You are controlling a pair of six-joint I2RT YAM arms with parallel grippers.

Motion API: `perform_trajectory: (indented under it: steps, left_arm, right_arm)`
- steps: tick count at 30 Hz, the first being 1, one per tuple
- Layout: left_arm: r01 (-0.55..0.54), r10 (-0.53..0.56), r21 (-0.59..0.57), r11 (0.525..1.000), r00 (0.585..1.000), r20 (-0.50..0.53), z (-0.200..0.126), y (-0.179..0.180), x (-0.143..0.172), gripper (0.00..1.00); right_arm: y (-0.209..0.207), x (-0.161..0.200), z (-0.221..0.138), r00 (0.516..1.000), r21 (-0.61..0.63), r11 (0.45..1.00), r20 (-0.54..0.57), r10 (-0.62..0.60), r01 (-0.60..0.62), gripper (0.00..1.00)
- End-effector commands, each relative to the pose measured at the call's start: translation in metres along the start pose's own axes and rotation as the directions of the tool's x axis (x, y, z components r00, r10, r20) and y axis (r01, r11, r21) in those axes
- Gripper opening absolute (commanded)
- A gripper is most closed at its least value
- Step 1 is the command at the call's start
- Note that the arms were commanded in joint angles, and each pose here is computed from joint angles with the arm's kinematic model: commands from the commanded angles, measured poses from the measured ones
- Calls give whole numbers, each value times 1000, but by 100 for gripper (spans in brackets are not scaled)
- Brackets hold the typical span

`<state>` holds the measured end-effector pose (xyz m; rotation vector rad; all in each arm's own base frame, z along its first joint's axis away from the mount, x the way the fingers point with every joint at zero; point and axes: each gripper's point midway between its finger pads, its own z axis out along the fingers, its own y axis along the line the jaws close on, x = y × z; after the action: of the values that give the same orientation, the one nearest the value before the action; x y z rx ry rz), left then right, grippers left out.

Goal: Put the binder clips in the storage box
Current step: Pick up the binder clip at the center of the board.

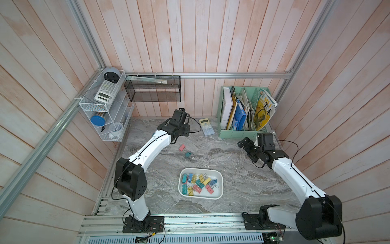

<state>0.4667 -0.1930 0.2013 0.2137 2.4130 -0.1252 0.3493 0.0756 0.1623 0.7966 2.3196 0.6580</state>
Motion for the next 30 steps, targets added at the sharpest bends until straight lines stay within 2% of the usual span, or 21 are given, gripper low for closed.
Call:
perform_trajectory:
  steps: [1,6,8,14,18,26,30]
  left_arm:
    - [-91,66,-72,993,955,-290,40,17,59,36]
    - [-197,161,-13,980,837,-522,83,16,104,39]
    - [-204,159,-19,979,815,-556,93,19,111,42]
    - [-231,194,-2,973,823,-534,111,20,116,53]
    - [-255,213,3,967,804,-556,118,23,126,53]
    - [-244,220,34,969,796,-564,128,19,140,51]
    - [-217,195,30,976,803,-562,132,17,144,44]
  right_arm:
    - [10,-10,-4,999,-20,1000,36,7,-6,98]
    - [11,-12,-7,999,-22,1000,46,3,-2,98]
    - [11,-12,-9,999,-19,1000,52,1,0,98]
    - [9,-10,-9,999,-14,1000,45,-1,2,98]
    - [10,-10,-8,999,-16,1000,40,-4,4,98]
    - [10,-9,-7,999,-15,1000,34,-8,8,98]
    - [10,-9,-7,999,-15,1000,32,-8,8,98]
